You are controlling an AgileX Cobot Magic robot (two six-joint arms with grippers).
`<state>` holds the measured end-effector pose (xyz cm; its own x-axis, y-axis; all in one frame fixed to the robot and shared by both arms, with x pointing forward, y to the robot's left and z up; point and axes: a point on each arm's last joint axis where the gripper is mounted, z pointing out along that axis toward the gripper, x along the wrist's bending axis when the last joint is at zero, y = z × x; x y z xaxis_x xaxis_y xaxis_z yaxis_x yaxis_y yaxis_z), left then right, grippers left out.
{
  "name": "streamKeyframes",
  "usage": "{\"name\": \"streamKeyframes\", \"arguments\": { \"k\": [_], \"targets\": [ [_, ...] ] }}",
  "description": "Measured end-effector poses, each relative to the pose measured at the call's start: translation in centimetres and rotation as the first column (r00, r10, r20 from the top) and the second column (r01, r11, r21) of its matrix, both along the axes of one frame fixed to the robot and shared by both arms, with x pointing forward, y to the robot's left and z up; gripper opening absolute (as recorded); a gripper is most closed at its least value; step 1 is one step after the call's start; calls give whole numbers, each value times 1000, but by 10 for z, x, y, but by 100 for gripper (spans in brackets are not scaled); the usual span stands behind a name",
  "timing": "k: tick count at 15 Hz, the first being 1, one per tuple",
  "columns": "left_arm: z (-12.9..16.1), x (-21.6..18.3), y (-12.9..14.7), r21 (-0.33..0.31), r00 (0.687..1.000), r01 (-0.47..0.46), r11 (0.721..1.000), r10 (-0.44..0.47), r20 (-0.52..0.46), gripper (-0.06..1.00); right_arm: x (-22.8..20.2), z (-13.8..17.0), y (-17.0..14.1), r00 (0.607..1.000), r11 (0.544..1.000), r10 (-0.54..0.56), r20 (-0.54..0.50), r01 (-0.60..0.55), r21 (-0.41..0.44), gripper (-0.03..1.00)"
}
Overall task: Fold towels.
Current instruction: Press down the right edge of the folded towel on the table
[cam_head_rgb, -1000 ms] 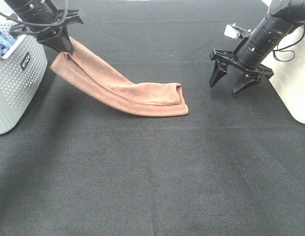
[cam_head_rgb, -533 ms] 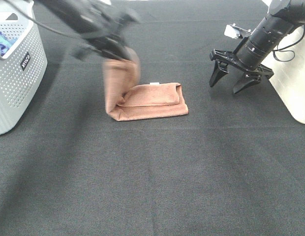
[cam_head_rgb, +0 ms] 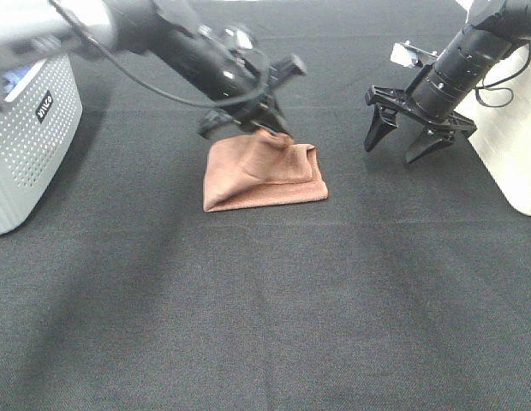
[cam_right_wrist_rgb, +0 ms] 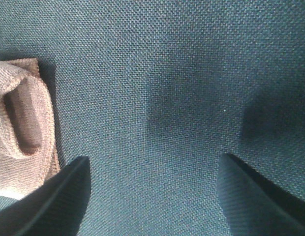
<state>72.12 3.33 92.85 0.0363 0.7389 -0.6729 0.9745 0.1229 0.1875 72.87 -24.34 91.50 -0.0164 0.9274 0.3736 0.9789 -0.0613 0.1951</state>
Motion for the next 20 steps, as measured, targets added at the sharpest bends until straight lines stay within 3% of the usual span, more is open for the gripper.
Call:
{"name": "streamKeyframes", "arguments": {
  "k": [3, 6, 8, 11, 14, 15, 17, 20],
  "targets": [
    [-7, 3, -5, -9, 999, -34, 999, 34, 15, 9, 0, 0, 0, 1000, 1000, 0, 0, 0, 0, 69],
    [-3, 3, -13, -88, 998, -63, 994, 64, 13, 47, 0, 0, 0, 1000, 1000, 0, 0, 0, 1, 69],
    [0, 3, -17, -136, 998, -46, 990, 51, 34, 56, 0, 0, 0, 1000, 1000, -2, 0, 2, 6, 69],
    [5, 10, -6, -144, 995, -7, 990, 21, 97, 58, -1, 3, 7, 1000, 997, 20, -7, -20, 77, 69],
    [26, 36, 55, -136, 982, -78, 988, 100, 160, 58, -5, 15, 28, 995, 950, 102, 21, -103, 296, 69],
    [26, 36, 55, -136, 982, -78, 988, 100, 160, 58, -5, 15, 28, 995, 950, 102, 21, -103, 296, 69],
    [28, 46, 83, -135, 977, -121, 983, 142, 160, 58, -7, 23, 58, 984, 905, 158, 82, -178, 386, 69],
    [27, 46, 95, -130, 983, -113, 985, 129, 130, 58, -11, 25, 110, 952, 891, 221, 214, -286, 353, 69]
  ]
}}
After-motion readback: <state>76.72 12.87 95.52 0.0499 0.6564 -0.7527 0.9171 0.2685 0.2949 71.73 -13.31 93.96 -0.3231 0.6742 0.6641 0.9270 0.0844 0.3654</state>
